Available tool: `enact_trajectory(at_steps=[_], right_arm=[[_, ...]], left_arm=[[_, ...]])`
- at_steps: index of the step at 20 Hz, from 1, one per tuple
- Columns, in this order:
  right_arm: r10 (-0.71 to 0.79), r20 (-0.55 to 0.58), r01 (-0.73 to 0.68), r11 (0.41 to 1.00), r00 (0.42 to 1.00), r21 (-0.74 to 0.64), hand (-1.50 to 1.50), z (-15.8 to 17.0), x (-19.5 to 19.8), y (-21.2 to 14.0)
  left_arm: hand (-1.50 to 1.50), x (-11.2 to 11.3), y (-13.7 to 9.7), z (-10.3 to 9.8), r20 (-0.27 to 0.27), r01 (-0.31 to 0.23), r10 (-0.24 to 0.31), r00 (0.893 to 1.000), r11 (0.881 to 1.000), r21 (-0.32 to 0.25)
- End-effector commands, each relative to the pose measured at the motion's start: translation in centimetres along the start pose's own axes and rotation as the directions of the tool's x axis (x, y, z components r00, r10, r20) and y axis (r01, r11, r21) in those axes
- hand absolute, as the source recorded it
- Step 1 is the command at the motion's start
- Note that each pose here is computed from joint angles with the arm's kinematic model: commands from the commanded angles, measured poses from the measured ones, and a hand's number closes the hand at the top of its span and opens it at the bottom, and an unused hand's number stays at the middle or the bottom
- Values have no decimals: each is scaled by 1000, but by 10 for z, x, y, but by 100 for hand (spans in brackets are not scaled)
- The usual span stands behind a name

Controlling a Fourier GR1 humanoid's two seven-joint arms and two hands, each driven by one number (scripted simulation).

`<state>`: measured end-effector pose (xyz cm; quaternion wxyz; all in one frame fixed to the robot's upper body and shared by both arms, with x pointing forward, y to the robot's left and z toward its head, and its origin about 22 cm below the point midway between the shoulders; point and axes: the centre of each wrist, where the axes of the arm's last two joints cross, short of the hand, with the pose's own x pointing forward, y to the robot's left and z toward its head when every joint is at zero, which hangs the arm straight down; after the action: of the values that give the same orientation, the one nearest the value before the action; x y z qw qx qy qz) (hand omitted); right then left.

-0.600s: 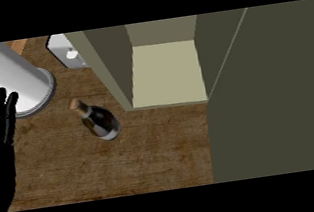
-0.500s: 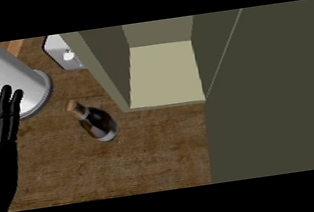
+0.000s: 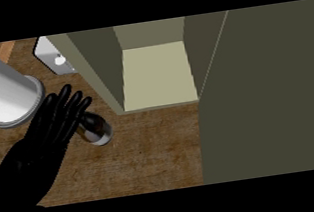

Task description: Pick up the wine, place it into the cabinet and close the cabinet

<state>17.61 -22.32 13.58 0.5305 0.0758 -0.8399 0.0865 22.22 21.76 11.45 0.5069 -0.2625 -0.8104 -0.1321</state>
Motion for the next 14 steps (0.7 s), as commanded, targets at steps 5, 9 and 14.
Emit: enact_trajectory(at_steps=[5,9,14], right_arm=[[-50,-27,51,997,998,59,-150,-4,44,13],[-56,-32,58,996,998,68,-150,12,51,-1],[-49,-23,50,997,999,55,-150,5,55,-8]], left_arm=[[-150,34,-34,-11,-34,-150,148,988,984,-93],[-150,56,-34,5,-41,-161,158,987,981,-105],[-150,54,-37,4,-33,-154,151,988,983,-99]])
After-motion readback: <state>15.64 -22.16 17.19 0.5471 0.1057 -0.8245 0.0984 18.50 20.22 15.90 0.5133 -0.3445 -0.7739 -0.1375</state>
